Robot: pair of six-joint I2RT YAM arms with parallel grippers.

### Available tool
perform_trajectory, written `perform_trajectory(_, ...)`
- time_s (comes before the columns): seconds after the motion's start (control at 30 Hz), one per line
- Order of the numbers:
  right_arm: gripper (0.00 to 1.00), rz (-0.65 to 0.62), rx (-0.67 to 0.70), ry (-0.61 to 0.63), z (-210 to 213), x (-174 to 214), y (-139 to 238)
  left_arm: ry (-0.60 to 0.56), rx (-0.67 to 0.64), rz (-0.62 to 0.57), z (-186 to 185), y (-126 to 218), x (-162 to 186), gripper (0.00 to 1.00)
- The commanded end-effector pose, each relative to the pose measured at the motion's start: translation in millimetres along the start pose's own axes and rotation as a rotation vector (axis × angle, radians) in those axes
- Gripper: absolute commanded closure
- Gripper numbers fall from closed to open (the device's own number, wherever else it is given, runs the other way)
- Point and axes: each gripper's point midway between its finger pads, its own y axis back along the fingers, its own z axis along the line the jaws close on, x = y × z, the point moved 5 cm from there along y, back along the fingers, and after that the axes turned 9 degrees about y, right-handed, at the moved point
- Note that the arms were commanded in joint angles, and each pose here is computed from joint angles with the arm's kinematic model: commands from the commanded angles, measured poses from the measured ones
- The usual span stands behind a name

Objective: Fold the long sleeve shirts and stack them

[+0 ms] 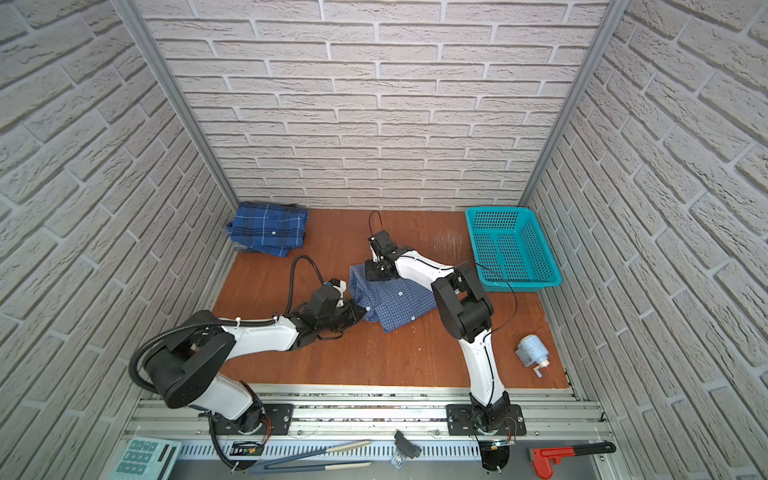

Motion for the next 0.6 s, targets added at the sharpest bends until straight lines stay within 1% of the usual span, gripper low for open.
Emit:
perform_trajectory(0.0,0.64,-0.089,-0.044,0.001,10,-19,27,0.010,0.051,-0.026,-4,-5,-1,0.79)
perform_trajectory(0.03,0.63,-0.097,-0.052,0.007,12,-21,32,0.008,0.058,-0.013,-5,-6,2,0.68)
perform_trajectory(0.07,0.62,-0.104,-0.056,0.010,14,-24,39,0.006,0.059,-0.004,-6,-6,5,0.54)
perform_trajectory(0.1,0.59,-0.112,-0.055,0.015,15,-27,49,-0.002,0.064,0.001,-9,-4,7,0.46)
perform_trajectory(0.13,0.57,-0.122,-0.050,0.021,16,-29,59,-0.006,0.065,0.005,-11,-2,8,0.42)
perform_trajectory(0.2,0.54,-0.158,-0.011,0.029,11,-30,91,-0.016,0.073,0.009,-16,10,5,0.30)
perform_trajectory(0.23,0.53,-0.171,0.002,0.028,6,-27,103,-0.026,0.066,-0.001,-18,18,2,0.24)
perform_trajectory(0.27,0.52,-0.193,0.017,0.021,-1,-25,117,-0.043,0.045,-0.024,-18,28,-4,0.15)
perform_trajectory(0.3,0.51,-0.209,0.034,0.012,-10,-19,128,-0.060,0.022,-0.054,-19,41,-10,0.08)
perform_trajectory(0.37,0.48,-0.238,0.084,-0.009,-32,-2,139,-0.088,-0.019,-0.116,-20,63,-23,0.02)
perform_trajectory(0.43,0.46,-0.253,0.154,-0.003,-51,17,137,-0.121,-0.051,-0.159,-20,77,-33,0.02)
perform_trajectory(0.5,0.45,-0.220,0.210,0.005,-68,34,125,-0.154,-0.100,-0.161,-19,77,-43,0.02)
perform_trajectory(0.57,0.45,-0.143,0.219,0.006,-76,48,106,-0.171,-0.153,-0.140,-19,70,-55,0.02)
